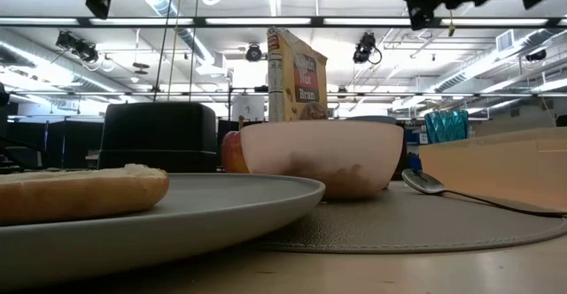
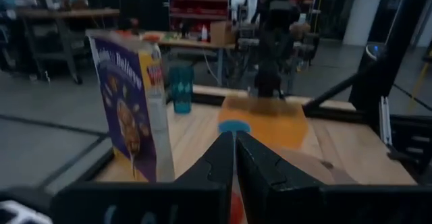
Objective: Arrange a breakfast setting
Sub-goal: Return to Home Position
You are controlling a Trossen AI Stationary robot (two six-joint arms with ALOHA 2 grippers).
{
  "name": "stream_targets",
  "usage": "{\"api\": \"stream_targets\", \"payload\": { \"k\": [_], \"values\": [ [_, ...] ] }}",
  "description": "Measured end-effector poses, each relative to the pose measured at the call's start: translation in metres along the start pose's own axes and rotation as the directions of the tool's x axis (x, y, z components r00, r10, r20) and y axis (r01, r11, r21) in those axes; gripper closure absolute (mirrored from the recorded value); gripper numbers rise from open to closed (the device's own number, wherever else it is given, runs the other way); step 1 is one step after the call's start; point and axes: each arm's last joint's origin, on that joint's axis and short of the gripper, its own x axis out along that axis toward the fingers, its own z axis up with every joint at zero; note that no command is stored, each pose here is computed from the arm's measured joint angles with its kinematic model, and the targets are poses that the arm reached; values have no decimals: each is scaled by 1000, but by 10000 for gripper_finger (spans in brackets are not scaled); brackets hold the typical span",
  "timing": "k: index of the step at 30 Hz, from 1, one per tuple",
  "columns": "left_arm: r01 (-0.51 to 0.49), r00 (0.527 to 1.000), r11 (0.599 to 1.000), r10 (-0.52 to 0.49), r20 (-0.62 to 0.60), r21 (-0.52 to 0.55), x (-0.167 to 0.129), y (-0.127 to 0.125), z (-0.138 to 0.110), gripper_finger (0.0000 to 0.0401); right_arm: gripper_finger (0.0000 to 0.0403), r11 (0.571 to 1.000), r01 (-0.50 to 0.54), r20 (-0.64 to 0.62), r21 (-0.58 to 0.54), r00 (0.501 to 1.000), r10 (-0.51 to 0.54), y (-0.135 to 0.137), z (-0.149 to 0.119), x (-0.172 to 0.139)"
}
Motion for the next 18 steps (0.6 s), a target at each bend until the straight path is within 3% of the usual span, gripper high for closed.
{"api": "stream_targets", "payload": {
  "k": [4, 8, 18],
  "values": [
    [-13, 997, 999, 10, -74, -40, 0, 0, -7, 376, 387, 993, -94, 24, 71, 995, 93, 5, -19, -14],
    [-29, 995, 998, 23, -98, -61, 5, 0, -8, 376, 387, 983, -116, 43, 141, 993, 111, 7, -34, -27],
    [123, 992, 987, -119, -44, 107, 7, -6, -5, 376, 389, 996, -19, 98, 87, 995, 11, 10, -41, -67]
  ]
}}
